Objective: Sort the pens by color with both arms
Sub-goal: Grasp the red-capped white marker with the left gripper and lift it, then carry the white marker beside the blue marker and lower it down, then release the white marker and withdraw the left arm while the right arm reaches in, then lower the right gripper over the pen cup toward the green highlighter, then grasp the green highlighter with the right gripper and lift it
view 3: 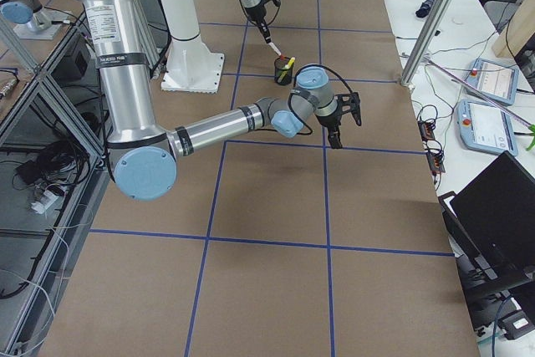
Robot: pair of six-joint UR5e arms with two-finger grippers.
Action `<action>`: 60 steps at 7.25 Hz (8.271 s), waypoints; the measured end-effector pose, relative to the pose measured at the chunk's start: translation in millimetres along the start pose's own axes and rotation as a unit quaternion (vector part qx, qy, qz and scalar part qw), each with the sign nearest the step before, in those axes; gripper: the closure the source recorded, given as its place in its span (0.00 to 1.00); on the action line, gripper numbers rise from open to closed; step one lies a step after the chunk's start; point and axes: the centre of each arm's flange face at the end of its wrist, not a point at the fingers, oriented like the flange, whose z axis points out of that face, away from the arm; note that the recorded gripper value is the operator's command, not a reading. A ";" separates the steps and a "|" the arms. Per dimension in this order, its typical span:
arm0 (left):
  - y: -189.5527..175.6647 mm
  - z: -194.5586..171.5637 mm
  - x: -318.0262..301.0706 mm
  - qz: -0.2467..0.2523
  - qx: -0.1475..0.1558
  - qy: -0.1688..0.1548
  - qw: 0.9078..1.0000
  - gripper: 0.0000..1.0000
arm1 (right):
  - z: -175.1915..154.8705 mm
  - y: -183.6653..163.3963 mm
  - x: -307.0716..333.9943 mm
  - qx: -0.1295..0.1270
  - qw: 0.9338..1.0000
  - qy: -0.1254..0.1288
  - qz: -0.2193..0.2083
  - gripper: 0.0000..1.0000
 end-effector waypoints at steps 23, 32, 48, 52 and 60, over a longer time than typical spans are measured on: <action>-166.2 215.7 99.9 0.047 0.145 0.132 0.979 0.01 | -6.3 4.7 1.6 0.003 1.000 -0.005 0.005 0.00; -271.4 113.0 -111.1 0.105 0.083 0.147 0.980 0.01 | 6.0 45.1 -224.9 -0.074 0.974 -0.127 0.175 0.00; -369.1 115.7 -248.5 0.126 -0.016 0.116 0.985 0.01 | 53.4 96.9 -335.4 -0.359 0.901 -0.128 0.209 0.41; -369.0 114.9 -248.5 0.125 -0.015 0.117 0.985 0.01 | 56.3 100.3 -339.9 -0.358 0.902 -0.127 0.206 0.42; -367.7 115.7 -253.5 0.123 -0.016 0.114 0.986 0.01 | 53.5 100.1 -347.1 -0.353 0.904 -0.133 0.201 1.00</action>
